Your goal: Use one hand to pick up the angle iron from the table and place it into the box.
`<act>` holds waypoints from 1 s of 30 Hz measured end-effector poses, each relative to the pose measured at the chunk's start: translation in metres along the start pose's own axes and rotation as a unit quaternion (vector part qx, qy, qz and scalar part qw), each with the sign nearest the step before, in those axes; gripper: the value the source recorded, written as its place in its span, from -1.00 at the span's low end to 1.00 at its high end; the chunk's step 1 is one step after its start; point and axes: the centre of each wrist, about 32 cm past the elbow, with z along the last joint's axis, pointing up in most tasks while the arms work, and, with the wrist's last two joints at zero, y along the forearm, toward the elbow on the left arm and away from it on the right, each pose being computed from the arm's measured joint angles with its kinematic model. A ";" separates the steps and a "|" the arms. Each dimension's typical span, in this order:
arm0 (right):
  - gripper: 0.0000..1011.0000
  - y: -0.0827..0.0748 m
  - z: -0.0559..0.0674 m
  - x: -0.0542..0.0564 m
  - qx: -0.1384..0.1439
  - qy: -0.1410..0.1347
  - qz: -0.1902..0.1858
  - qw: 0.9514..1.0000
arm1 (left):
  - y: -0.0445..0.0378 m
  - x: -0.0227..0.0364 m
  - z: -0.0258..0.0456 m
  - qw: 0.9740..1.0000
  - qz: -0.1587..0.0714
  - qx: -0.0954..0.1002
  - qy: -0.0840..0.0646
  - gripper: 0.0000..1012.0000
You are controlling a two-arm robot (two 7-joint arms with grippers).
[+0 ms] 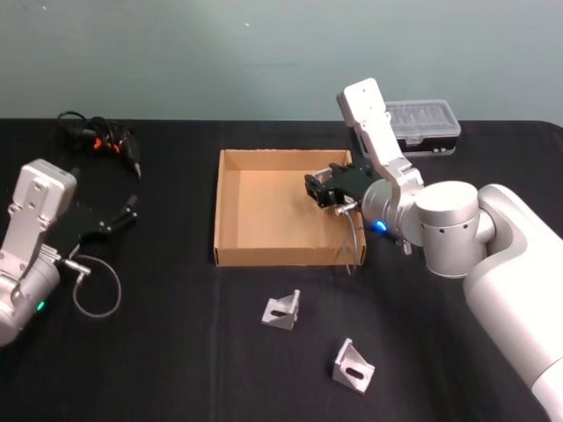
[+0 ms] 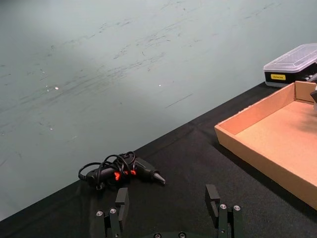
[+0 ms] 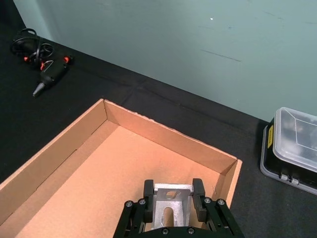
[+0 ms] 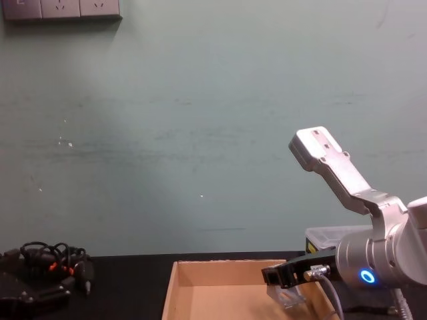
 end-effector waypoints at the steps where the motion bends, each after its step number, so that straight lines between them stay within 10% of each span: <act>1: -0.07 0.000 0.000 0.000 0.000 0.000 0.000 1.000 | 0.0000 0.0000 0.0000 1.000 0.000 0.000 0.000 1.00; 18: 0.84 -0.002 0.000 -0.001 0.002 0.000 0.001 1.000 | 0.0000 0.0000 0.0000 1.000 0.000 0.000 0.000 1.00; 30: 0.99 -0.002 0.000 -0.001 0.002 0.001 0.001 1.000 | 0.0000 0.0000 0.0000 1.000 0.000 0.000 0.000 1.00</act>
